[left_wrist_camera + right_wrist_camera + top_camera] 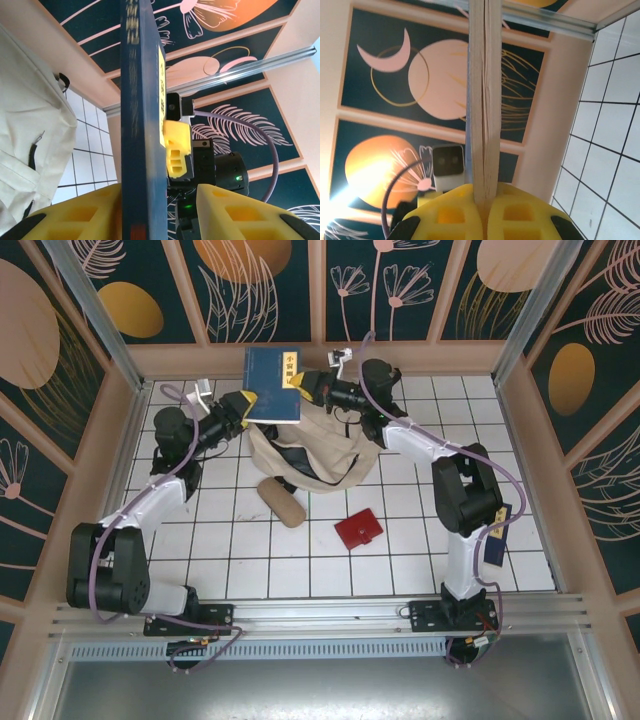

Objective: Pack books, pencil case, and school supplies into a backpack

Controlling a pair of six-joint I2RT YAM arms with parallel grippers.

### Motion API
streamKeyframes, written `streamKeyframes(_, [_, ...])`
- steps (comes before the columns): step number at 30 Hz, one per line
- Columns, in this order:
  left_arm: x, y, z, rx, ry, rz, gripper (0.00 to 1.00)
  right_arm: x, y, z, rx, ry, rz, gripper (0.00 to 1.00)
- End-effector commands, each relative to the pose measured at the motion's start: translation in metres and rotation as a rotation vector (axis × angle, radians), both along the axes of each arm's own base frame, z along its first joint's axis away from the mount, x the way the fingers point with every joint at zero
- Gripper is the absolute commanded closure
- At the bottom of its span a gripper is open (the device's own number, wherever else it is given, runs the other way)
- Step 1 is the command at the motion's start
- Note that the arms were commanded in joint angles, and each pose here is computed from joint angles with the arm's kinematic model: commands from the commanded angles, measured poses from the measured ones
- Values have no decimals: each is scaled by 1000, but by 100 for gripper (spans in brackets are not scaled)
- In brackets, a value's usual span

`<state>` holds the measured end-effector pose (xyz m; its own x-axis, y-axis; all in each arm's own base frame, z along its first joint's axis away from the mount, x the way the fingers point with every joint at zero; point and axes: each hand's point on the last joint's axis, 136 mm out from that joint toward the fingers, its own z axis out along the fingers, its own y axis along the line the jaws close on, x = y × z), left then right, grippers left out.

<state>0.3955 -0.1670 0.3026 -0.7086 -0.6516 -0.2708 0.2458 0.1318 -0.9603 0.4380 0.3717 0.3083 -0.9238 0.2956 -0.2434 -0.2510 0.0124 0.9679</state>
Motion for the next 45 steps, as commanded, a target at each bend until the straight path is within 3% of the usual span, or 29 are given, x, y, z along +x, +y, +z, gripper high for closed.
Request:
streamKeyframes(1, [-5,5,25,-64,-82,79,60,-1,-13,44,139,-26,-81,100])
streamKeyframes(8, [4,-2,18,-103,-64,113,71,-7,-1,32,129,53,-79,100])
streamKeyframes(16, [19,-2,-1,-92,-11,132,72,-22,2,23,61,24,-62,100])
streamKeyframes(21, [24,-2,-6,-100,-3,141,97,-24,-1,12,2,15,-74,99])
streamKeyframes(22, [23,-1,-7,-95,-2,148,99,-23,-3,6,-43,-1,-87,84])
streamKeyframes(24, [22,2,-13,-67,15,166,100,-19,-11,-10,-176,-58,-132,43])
streamKeyframes(25, [21,4,-19,-35,34,176,100,-17,-16,-23,-281,-97,-160,33])
streamKeyframes(28, [18,16,-44,115,108,243,100,-18,-37,-56,-589,-241,-235,21])
streamKeyframes(36, [-15,58,-40,347,190,396,100,-63,-39,-133,-1101,-599,-77,20])
streamKeyframes(45, [-38,78,-39,419,227,457,100,-49,-19,-184,-1192,-613,15,27])
